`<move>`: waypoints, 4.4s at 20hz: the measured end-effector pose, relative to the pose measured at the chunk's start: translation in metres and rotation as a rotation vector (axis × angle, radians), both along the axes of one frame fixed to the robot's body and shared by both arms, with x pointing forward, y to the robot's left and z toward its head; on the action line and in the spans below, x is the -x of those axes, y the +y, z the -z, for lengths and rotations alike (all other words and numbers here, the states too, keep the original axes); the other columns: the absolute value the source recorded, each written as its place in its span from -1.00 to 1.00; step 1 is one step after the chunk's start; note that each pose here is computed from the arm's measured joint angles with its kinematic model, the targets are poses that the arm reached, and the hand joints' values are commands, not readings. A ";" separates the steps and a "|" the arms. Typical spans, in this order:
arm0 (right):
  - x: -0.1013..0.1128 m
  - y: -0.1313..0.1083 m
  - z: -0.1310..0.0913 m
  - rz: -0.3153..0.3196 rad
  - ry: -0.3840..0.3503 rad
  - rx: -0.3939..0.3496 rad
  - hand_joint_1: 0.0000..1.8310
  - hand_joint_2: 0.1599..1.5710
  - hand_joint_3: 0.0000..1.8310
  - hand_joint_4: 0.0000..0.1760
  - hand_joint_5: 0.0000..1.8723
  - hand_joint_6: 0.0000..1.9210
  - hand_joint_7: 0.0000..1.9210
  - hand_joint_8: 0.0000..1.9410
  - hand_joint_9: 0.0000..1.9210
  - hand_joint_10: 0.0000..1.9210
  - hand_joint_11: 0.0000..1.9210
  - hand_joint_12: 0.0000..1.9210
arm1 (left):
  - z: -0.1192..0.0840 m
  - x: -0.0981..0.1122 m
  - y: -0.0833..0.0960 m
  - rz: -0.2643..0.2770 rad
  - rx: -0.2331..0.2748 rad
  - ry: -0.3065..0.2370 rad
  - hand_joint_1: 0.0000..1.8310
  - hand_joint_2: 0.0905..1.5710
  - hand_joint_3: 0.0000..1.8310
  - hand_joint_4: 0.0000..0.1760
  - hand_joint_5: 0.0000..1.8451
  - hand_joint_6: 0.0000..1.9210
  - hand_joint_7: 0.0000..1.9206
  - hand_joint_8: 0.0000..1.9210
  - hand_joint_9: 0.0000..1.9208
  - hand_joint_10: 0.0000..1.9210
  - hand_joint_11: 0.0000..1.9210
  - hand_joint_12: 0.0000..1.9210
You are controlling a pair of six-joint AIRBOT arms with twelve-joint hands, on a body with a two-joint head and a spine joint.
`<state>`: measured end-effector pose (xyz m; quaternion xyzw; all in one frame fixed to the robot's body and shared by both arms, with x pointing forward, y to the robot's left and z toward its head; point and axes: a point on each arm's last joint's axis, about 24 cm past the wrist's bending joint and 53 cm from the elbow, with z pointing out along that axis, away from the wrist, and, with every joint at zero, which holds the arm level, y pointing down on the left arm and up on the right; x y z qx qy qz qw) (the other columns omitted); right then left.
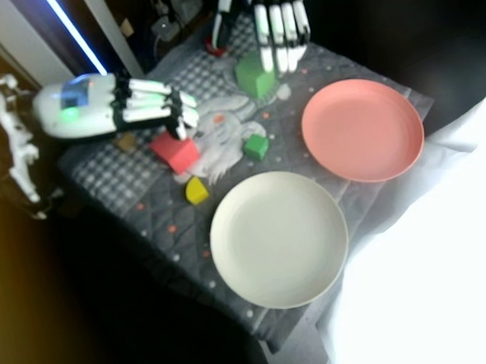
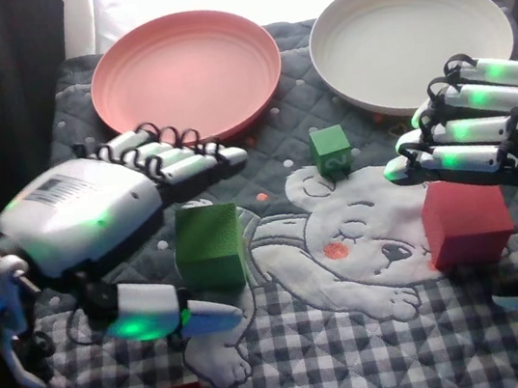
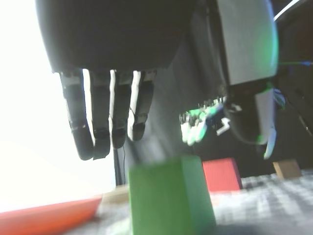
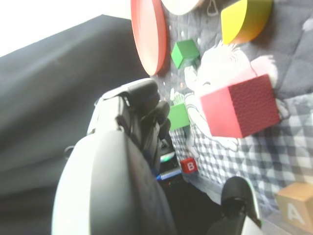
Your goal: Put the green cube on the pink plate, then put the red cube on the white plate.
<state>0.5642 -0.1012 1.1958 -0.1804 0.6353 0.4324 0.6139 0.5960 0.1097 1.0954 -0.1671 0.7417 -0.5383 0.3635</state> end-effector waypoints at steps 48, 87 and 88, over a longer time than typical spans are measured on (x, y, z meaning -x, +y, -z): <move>-0.005 0.004 0.009 -0.004 0.007 -0.001 -0.16 -0.17 -0.60 -1.00 -0.65 -0.37 -0.59 -0.39 -0.78 -0.04 -1.00 0.67 | -0.015 -0.200 0.021 -0.328 0.030 0.058 -0.23 0.09 -1.00 -0.14 -0.79 -0.96 -0.87 -0.98 -0.96 -0.91 -1.00 -0.41; -0.048 0.024 0.015 0.029 0.036 0.046 0.48 0.45 -1.00 -1.00 -0.13 0.19 -0.08 0.29 -0.23 0.53 -0.40 0.93 | -0.107 -0.053 0.056 -0.236 0.337 -0.299 -0.53 0.42 -1.00 -0.36 -0.84 -1.00 -0.77 -1.00 -0.84 -1.00 -1.00 -0.38; -0.048 0.024 0.006 0.028 0.017 0.027 0.48 0.47 -0.99 -1.00 -0.13 0.17 -0.12 0.38 -0.26 0.57 -0.42 0.99 | -0.108 -0.053 0.057 -0.236 0.338 -0.300 -0.52 0.43 -1.00 -0.39 -0.84 -1.00 -0.78 -1.00 -0.86 -1.00 -1.00 -0.42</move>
